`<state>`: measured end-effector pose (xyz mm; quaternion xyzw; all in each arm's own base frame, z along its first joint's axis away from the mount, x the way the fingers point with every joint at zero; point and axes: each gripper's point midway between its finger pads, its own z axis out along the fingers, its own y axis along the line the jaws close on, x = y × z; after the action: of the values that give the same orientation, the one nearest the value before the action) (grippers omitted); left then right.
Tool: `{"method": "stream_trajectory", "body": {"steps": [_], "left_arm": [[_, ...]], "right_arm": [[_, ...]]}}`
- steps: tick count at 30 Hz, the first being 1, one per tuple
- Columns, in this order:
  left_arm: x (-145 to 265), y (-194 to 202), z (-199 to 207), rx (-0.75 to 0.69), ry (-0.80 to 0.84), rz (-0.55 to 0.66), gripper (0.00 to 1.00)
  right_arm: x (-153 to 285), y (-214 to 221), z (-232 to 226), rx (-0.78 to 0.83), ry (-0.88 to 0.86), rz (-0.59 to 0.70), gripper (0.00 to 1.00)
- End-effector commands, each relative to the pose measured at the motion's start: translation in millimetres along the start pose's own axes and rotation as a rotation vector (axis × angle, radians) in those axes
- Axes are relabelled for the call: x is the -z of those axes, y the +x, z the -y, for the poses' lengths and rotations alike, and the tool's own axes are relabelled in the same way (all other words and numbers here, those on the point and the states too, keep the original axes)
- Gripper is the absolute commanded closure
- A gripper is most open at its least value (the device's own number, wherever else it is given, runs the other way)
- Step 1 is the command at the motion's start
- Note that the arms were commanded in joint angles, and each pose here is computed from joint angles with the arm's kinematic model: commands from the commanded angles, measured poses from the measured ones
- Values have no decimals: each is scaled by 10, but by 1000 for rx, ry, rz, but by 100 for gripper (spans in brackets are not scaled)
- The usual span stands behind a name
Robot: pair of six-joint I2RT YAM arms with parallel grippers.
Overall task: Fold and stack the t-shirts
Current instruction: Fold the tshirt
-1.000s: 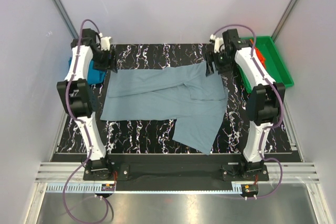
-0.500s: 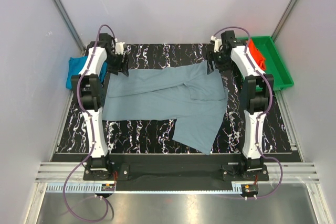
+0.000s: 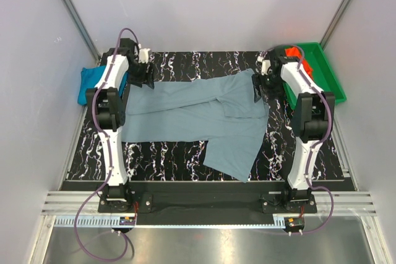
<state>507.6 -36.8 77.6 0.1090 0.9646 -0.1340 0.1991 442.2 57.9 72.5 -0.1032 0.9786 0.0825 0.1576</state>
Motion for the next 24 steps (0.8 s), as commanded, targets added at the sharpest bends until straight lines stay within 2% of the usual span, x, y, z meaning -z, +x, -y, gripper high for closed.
{"method": "stream_trajectory", "body": {"steps": [1, 12, 24], "left_arm": [[224, -239, 292, -47, 36, 83, 31], [19, -147, 719, -88, 105, 34, 32], [-89, -67, 737, -93, 105, 3, 34]], "right_arm": [[331, 73, -74, 23, -1, 38, 24], [117, 625, -148, 14, -53, -107, 29], [-117, 559, -49, 14, -51, -117, 39]]}}
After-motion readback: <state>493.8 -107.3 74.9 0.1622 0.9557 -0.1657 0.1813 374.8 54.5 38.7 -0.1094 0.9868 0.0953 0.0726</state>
